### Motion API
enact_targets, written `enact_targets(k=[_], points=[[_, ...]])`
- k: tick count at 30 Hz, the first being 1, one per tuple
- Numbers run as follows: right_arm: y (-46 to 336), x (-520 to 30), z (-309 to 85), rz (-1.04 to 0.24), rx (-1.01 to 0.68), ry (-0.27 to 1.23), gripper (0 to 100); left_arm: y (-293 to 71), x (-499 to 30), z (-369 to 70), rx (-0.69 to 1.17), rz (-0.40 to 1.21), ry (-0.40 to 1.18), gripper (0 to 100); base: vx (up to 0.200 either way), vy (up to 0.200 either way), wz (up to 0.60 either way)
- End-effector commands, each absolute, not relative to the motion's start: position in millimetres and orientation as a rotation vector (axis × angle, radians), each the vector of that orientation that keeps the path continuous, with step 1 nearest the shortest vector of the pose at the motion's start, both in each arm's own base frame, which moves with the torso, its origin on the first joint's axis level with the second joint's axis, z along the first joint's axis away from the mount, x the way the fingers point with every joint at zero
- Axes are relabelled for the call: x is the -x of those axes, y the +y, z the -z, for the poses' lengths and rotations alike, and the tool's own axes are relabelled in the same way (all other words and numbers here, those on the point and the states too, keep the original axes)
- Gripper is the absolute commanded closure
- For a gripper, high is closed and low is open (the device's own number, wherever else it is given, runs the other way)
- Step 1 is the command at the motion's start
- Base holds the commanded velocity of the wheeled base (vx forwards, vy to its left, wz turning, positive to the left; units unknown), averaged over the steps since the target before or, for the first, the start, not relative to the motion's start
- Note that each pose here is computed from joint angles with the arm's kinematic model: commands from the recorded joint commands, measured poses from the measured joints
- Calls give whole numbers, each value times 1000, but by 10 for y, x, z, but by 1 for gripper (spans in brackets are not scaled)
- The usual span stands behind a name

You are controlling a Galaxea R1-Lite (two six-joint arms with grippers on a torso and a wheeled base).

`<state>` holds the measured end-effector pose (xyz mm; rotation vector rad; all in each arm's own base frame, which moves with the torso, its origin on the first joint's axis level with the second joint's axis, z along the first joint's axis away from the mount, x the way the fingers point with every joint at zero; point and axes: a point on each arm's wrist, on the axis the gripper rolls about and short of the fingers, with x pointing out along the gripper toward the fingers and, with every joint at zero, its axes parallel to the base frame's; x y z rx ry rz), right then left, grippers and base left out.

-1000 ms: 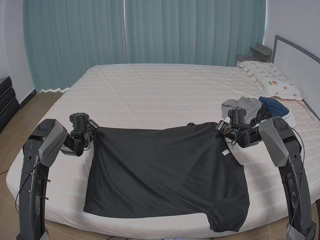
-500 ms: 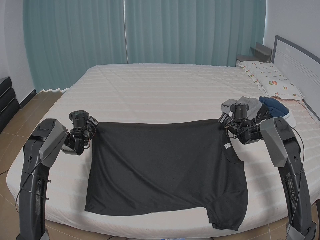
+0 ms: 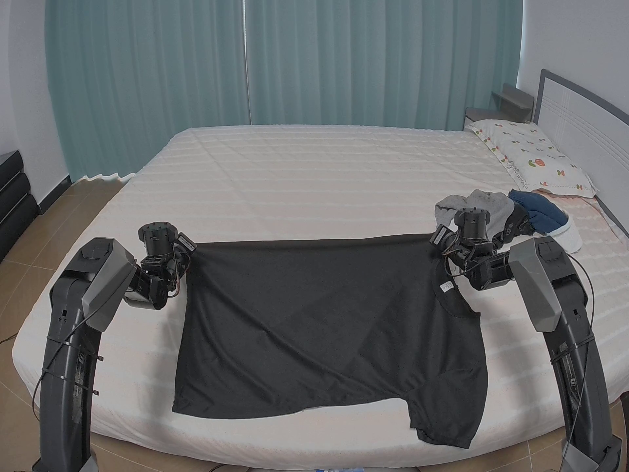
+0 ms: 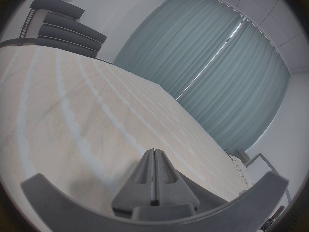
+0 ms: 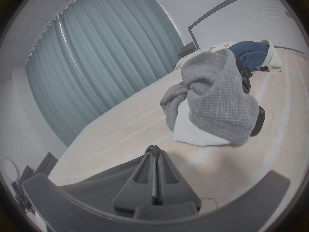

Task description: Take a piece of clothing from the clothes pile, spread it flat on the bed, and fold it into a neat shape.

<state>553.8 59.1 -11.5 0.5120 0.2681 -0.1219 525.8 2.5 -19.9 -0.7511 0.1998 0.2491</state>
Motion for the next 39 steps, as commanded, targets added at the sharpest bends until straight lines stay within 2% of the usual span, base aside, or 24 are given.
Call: enact_targets(k=[1, 2, 3, 4, 10, 17, 23, 26, 28, 31, 33, 34, 39], points=[[601, -5528, 298, 139, -501, 304, 100, -30, -5253, 244, 748, -243, 214, 100, 0, 0, 0], [601, -5527, 299, 141, -500, 305, 100, -30, -5249, 250, 746, -243, 215, 100, 0, 0, 0], [601, -5528, 291, 140, -501, 304, 0, -38, -5249, 250, 744, -241, 216, 100, 0, 0, 0], [609, -5527, 282, 140, -500, 302, 0, -30, -5247, 254, 743, -243, 217, 0, 0, 0, 0], [546, -5528, 67, 189, -504, 244, 0, -20, -5235, 249, 741, -250, 213, 0, 0, 0, 0], [483, -5128, -284, 189, -510, 293, 0, 14, -5005, -23, 736, -296, 210, 0, 0, 0, 0], [469, -4335, -792, 120, -559, 383, 0, -3, -4377, -470, 712, -231, 152, 0, 0, 0, 0], [391, -3881, -952, 72, -596, 410, 0, -3, -3974, -526, 684, -237, 228, 0, 0, 0, 0], [377, -3720, -964, 59, -600, 419, 0, -6, -3815, -512, 681, -232, 273, 0, 0, 0, 0], [377, -3193, -832, 25, -600, 487, 0, -46, -3311, -483, 686, -183, 409, 0, 0, 0, 0], [377, -3193, -832, 25, -600, 487, 0, -46, -3311, -483, 686, -183, 409, 0, 0, 0, 0], [399, -2865, -684, -6, -599, 550, 0, -137, -3067, -499, 700, -145, 459, 0, 0, 0, 0], [366, -2329, -466, -61, -658, 583, 0, -341, -2503, -516, 770, -83, 580, 0, 0, 0, 0]])
